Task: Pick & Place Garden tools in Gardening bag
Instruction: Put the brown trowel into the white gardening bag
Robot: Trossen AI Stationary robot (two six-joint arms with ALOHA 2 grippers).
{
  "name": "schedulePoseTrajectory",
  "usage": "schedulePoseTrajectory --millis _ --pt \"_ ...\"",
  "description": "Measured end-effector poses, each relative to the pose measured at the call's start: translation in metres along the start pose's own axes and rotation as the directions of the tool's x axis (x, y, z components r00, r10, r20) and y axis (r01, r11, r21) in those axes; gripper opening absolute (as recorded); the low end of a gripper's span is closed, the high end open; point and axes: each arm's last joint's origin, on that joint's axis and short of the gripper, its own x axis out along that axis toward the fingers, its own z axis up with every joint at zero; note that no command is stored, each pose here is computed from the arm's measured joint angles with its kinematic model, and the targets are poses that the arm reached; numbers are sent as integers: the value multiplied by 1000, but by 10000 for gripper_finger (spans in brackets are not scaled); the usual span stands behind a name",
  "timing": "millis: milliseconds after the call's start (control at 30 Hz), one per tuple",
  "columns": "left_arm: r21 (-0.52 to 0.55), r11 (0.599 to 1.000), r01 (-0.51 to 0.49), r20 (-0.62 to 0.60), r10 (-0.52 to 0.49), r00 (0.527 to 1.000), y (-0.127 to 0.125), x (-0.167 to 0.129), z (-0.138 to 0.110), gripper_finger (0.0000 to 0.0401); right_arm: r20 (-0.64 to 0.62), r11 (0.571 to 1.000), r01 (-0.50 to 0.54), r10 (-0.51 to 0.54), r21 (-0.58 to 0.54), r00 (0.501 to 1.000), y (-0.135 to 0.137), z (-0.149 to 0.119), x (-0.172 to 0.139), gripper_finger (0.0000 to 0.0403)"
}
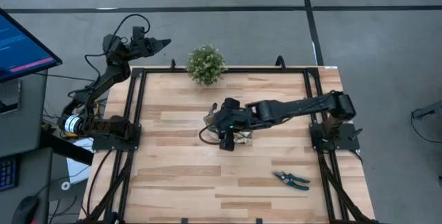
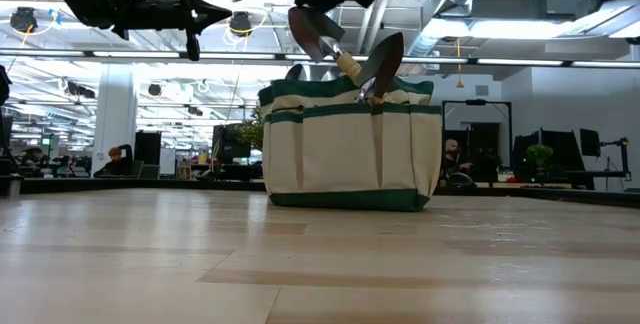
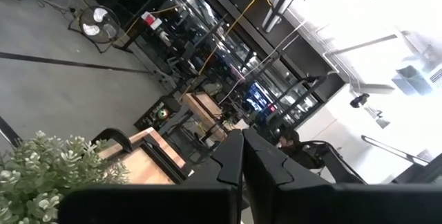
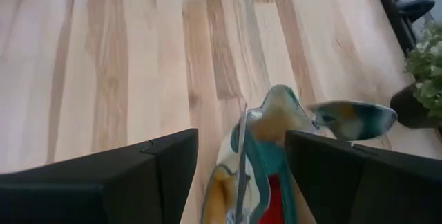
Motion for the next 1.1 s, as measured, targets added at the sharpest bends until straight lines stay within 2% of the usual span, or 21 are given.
schedulePoseTrajectory --millis 167,267,367,467,500,633,767,867,1000,1100 --pt "-1 1000 0 0 0 1000 0 0 0 8 -51 1000 10 -11 -15 999 4 4 15 207" --pt "-1 1000 1 -2 -1 1000 0 0 0 8 -58 1000 14 -16 -21 998 7 5 20 182" --pt "-1 1000 1 -2 -1 1000 0 0 0 8 -49 1000 14 -15 -27 999 11 6 19 119" --pt "-1 1000 1 -1 -1 1000 0 0 0 8 -32 999 40 -41 -32 999 13 7 16 29" --pt "-1 1000 1 -2 -1 1000 0 0 0 8 -24 998 56 -57 -36 998 15 7 15 16" --pt "-1 1000 1 -1 -1 1000 0 0 0 8 43 989 145 -144 -36 989 23 11 5 4" --pt "-1 1000 1 -2 -1 1000 0 0 0 8 68 984 168 -164 -55 984 35 10 -1 2" --pt "-1 1000 1 -1 -1 1000 0 0 0 8 96 983 183 -179 -26 979 42 9 -6 1" --pt "-16 1000 1 -2 -1 1000 0 0 0 8 108 965 263 -260 -8 959 50 2 -9 1" --pt "-23 1000 1 -2 -1 1000 0 0 0 8 130 954 296 -300 52 945 57 -2 -12 1"
